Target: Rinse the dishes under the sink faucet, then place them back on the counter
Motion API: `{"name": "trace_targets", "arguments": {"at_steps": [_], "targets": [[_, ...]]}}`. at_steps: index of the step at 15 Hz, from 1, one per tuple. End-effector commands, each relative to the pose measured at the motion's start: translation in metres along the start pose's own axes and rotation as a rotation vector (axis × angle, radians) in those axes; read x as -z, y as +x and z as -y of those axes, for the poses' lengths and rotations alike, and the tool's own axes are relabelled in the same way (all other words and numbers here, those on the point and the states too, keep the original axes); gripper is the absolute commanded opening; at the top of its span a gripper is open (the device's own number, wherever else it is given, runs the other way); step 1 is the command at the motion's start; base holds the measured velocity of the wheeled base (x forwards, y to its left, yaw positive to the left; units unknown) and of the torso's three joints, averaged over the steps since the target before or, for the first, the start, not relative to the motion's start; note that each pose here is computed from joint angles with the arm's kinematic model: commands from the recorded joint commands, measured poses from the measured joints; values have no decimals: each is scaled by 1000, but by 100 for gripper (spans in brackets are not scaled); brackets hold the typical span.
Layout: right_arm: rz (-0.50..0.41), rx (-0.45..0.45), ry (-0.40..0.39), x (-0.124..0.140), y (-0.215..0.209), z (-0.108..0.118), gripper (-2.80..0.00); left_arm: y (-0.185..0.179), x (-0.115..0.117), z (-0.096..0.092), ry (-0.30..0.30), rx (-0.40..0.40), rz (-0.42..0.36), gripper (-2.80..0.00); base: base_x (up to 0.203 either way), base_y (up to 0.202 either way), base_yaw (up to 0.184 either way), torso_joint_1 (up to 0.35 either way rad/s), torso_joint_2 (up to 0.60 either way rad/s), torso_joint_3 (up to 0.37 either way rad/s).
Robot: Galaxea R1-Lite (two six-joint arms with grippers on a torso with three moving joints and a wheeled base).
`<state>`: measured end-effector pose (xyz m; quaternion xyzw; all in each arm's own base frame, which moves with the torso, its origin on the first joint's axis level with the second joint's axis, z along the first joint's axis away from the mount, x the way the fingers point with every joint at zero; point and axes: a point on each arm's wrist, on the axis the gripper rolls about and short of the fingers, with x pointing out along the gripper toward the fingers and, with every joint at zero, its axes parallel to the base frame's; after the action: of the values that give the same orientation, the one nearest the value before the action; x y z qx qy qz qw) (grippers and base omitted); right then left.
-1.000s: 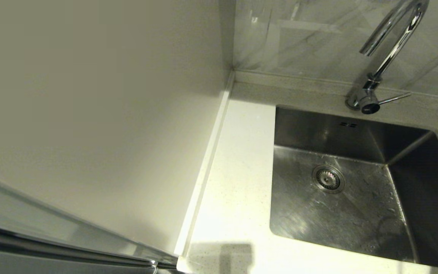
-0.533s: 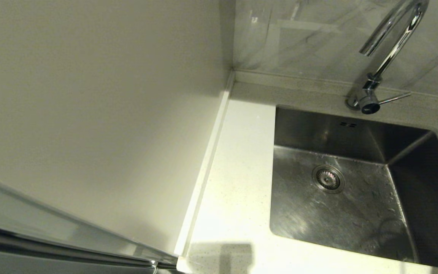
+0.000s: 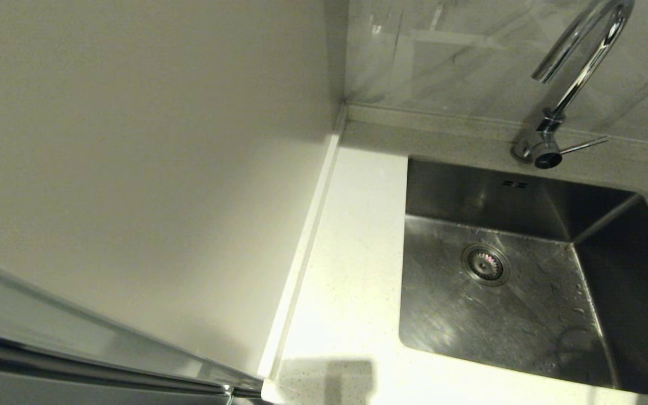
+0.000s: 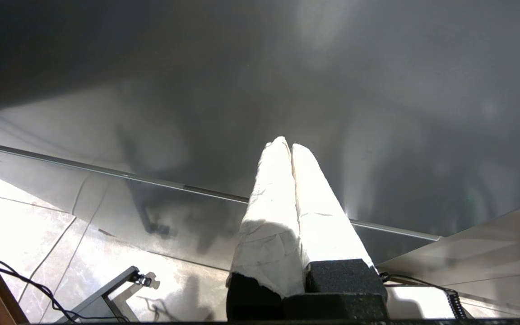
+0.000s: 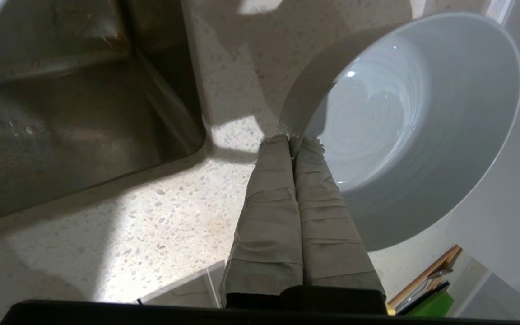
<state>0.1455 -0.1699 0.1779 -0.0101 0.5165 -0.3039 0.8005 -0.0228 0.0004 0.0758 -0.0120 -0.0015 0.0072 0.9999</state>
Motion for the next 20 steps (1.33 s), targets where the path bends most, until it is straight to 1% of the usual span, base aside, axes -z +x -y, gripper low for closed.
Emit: {"name": "trace_targets", "arguments": {"at_steps": [1, 5, 18, 19, 20], "targets": [[-8, -5, -6, 1, 2, -1, -280, 0, 0, 0, -1, -1, 3, -280, 0, 0, 0, 0, 0, 0], [-35, -17, -4, 5, 7, -3, -280, 0, 0, 0, -1, -2, 3, -280, 0, 0, 0, 0, 0, 0], [-55, -37, -5, 3, 16, -4, -280, 0, 0, 0, -1, -1, 3, -280, 0, 0, 0, 0, 0, 0], [-47, -33, -4, 2, 16, -3, 0, 0, 0, 0, -1, -1, 3, -280, 0, 0, 0, 0, 0, 0], [-28, -24, -2, 1, 17, -3, 0, 0, 0, 0, -1, -1, 5, -280, 0, 0, 0, 0, 0, 0]]}}
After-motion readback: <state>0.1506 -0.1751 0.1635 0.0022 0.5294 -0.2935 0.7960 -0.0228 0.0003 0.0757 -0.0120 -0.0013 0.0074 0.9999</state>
